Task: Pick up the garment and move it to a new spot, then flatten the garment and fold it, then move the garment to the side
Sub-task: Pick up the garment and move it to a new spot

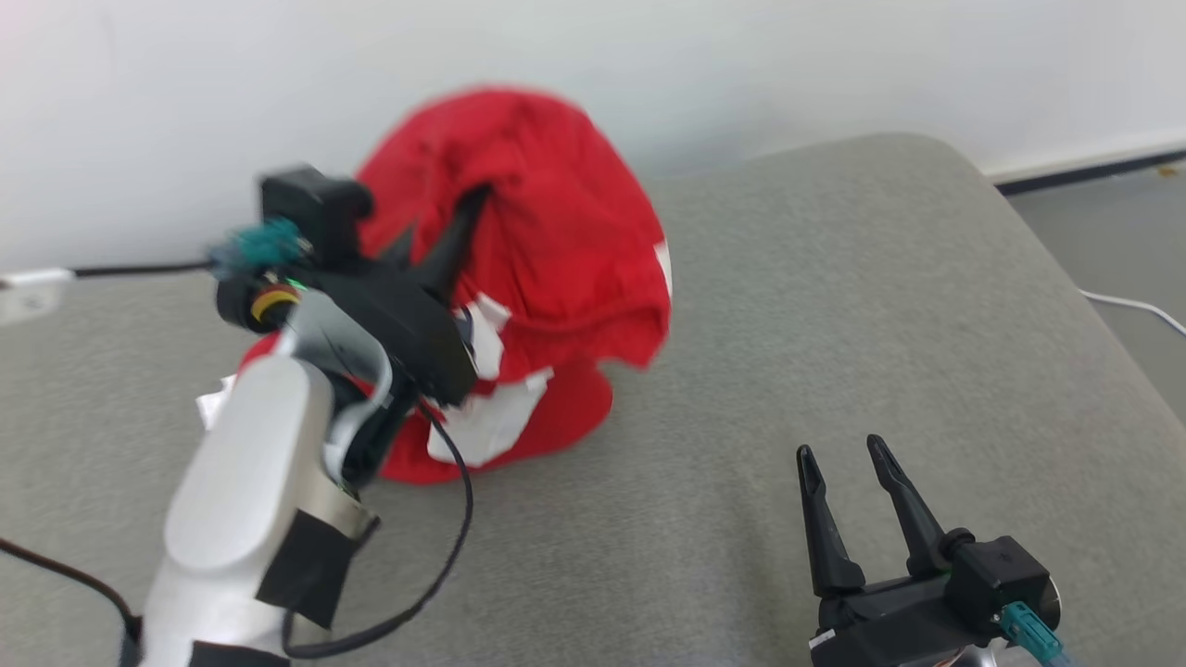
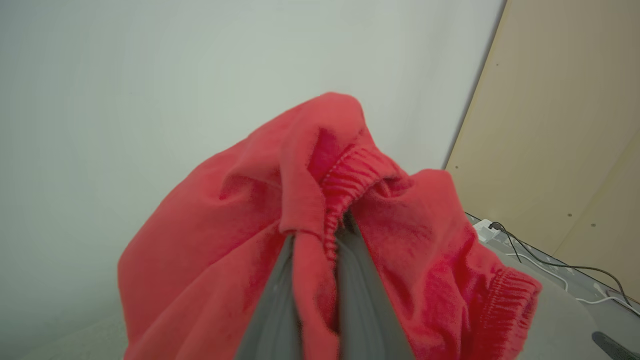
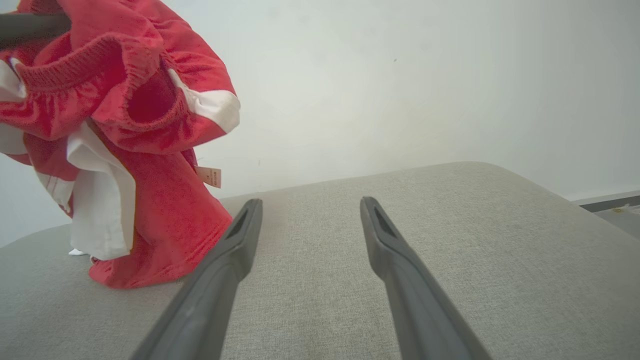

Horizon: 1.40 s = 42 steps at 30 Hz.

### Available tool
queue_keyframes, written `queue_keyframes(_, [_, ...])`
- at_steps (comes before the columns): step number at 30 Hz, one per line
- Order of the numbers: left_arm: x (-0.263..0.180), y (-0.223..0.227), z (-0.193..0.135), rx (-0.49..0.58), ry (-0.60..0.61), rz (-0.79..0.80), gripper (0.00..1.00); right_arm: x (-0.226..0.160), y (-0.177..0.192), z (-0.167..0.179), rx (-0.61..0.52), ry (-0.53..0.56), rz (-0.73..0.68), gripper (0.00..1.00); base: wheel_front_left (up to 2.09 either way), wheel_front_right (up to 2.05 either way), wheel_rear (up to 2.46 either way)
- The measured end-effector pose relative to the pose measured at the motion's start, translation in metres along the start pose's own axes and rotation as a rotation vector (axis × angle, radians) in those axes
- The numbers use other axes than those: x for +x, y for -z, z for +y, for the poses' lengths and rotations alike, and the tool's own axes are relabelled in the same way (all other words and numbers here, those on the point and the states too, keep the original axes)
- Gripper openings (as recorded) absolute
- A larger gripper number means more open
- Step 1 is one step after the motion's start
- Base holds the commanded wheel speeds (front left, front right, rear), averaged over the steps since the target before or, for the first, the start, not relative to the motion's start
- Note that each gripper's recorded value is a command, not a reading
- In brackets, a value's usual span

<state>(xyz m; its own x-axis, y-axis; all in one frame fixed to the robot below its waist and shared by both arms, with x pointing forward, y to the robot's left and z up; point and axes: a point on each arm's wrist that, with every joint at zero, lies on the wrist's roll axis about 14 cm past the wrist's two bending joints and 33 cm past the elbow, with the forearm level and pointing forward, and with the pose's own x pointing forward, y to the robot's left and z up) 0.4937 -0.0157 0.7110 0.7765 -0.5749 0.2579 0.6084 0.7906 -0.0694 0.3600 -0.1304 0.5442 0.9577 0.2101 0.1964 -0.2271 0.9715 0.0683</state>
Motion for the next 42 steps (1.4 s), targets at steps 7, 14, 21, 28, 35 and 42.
queue_keyframes(7, [0.009, 0.083, 0.0, 0.006, -0.02, 0.157, 0.0, -0.005, 0.007, -0.016, -0.009, 0.051, 0.026, 1.0, 0.0, 0.0, 0.0])
queue_keyframes(14, [-0.001, 0.164, 0.017, 0.027, -0.065, 0.3, 0.0, -0.007, 0.016, -0.03, -0.018, 0.093, 0.06, 1.0, 0.0, 0.0, 0.0])
queue_keyframes(21, [-0.018, 0.192, 0.028, 0.066, -0.111, 0.332, 1.0, -0.008, 0.018, -0.029, -0.018, 0.088, 0.065, 1.0, 0.0, 0.0, 0.0])
queue_keyframes(28, [-0.031, 0.178, 0.029, 0.105, -0.133, 0.272, 1.0, -0.012, 0.018, -0.022, -0.013, 0.069, 0.065, 1.0, 0.0, 0.0, 0.0])
queue_keyframes(35, [-0.067, 0.169, 0.028, 0.128, -0.19, 0.232, 1.0, -0.018, 0.016, -0.009, -0.002, 0.033, 0.058, 1.0, 0.0, 0.0, 0.0])
queue_keyframes(42, [-0.107, 0.155, 0.024, 0.125, -0.249, 0.178, 1.0, -0.022, 0.015, 0.002, 0.003, 0.0, 0.053, 1.0, 0.0, 0.0, 0.0])
